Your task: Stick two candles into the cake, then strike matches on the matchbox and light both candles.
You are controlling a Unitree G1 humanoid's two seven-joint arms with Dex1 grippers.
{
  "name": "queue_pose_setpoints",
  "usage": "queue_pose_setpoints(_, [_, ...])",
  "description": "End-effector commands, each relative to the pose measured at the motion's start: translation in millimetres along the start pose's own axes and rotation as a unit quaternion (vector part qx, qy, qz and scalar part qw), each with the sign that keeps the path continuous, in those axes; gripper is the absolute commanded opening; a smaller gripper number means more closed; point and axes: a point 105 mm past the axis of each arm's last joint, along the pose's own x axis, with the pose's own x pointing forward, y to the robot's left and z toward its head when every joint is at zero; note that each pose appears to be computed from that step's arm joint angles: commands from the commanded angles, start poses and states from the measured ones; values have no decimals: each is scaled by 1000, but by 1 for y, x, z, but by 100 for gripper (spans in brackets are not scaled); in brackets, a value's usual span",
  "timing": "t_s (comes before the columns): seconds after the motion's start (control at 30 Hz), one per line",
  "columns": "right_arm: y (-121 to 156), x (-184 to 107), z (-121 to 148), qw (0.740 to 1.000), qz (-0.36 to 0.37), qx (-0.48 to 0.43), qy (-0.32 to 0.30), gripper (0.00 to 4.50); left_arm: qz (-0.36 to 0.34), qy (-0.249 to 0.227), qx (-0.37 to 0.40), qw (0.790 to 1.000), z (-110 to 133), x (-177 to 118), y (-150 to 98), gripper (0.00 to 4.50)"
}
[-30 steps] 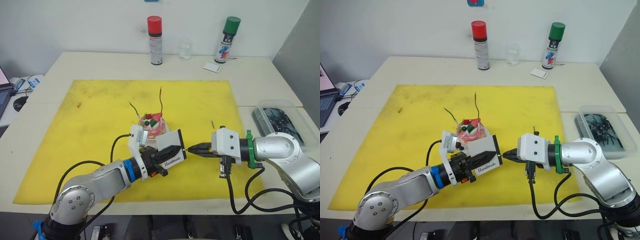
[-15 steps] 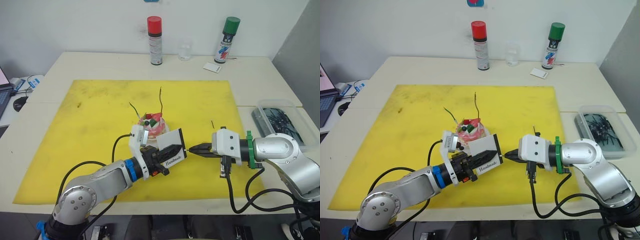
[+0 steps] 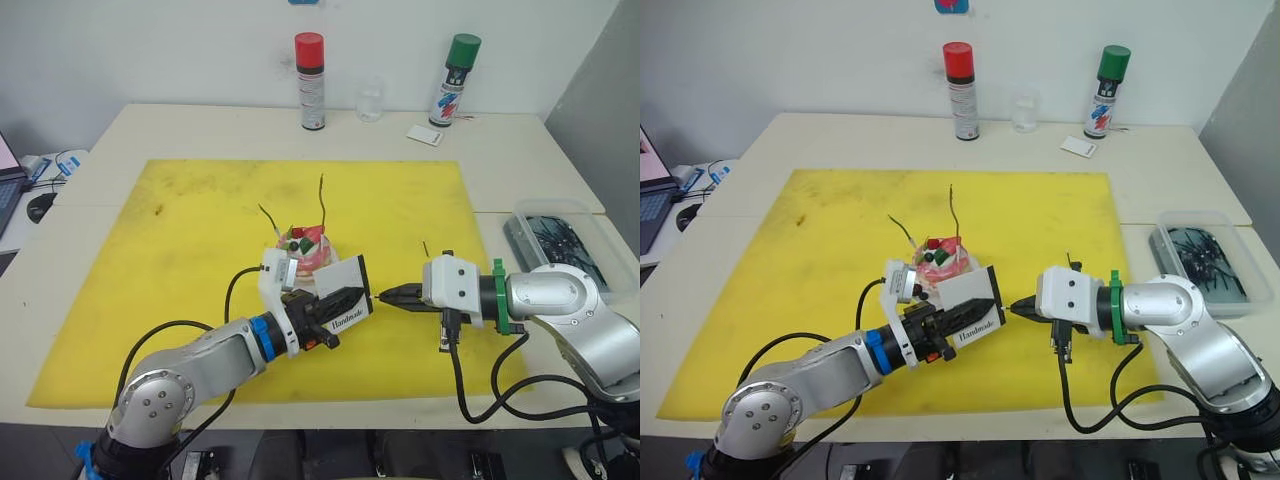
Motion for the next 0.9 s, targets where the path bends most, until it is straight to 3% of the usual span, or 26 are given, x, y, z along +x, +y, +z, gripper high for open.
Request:
queue_pose_setpoints(0.03, [17,-1,3,999,44,-15,9,4,-39,-34,10,999,20,3,-16,0])
queue_pose_setpoints(0.17, [52,-19,-21,986,143,-5,80,4,-52,-49,7,997,36,-5,-23,0])
queue_pose_setpoints(0.37, [11,-21,-10,999,35,-1,35,4,2,26,43,999,6,-35,-2,0])
queue_pose_setpoints(0.63, [-16,-7,27,998,-31,-30,-55,4,-18,38,20,999,-9,-11,-2,0])
queue_pose_setpoints(0.9, [-18,-4,29,997,-41,-26,-55,4,-33,26,18,999,-4,-5,-7,0])
